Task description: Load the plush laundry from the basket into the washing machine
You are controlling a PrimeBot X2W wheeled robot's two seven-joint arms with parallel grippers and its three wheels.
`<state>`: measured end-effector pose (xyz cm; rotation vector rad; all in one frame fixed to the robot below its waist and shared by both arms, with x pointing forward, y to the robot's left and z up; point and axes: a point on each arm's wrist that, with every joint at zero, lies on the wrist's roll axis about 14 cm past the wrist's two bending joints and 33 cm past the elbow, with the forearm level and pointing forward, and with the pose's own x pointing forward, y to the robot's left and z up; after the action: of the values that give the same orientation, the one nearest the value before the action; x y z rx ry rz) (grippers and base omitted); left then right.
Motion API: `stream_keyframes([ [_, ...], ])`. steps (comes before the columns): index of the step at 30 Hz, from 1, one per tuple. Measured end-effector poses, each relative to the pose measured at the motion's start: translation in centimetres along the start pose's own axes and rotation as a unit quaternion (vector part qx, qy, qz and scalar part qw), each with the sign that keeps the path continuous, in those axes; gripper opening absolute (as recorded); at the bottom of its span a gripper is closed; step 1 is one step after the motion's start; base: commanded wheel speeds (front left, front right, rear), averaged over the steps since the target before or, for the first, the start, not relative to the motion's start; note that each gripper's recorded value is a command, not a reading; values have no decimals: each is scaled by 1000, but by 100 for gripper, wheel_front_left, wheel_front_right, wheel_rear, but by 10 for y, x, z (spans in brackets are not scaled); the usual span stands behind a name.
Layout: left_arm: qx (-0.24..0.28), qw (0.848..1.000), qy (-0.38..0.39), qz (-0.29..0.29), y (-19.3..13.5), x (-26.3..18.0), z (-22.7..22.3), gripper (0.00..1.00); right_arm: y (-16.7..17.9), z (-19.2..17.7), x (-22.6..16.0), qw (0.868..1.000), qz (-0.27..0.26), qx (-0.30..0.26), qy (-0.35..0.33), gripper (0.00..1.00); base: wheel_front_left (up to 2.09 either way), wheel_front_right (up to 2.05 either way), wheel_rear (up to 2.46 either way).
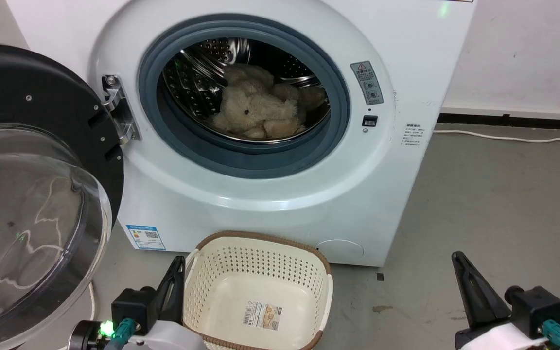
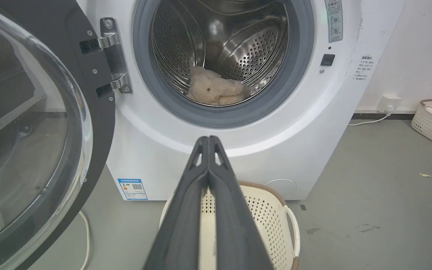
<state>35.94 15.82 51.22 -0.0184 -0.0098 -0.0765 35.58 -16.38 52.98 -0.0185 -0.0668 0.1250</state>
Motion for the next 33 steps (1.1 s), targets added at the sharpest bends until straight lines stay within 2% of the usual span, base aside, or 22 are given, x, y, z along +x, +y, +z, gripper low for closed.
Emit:
stream_keyframes([
  [33,19,1000,11,22,12,6,5,0,1,-4,9,1000,2,-8,26,0,0,0,0],
])
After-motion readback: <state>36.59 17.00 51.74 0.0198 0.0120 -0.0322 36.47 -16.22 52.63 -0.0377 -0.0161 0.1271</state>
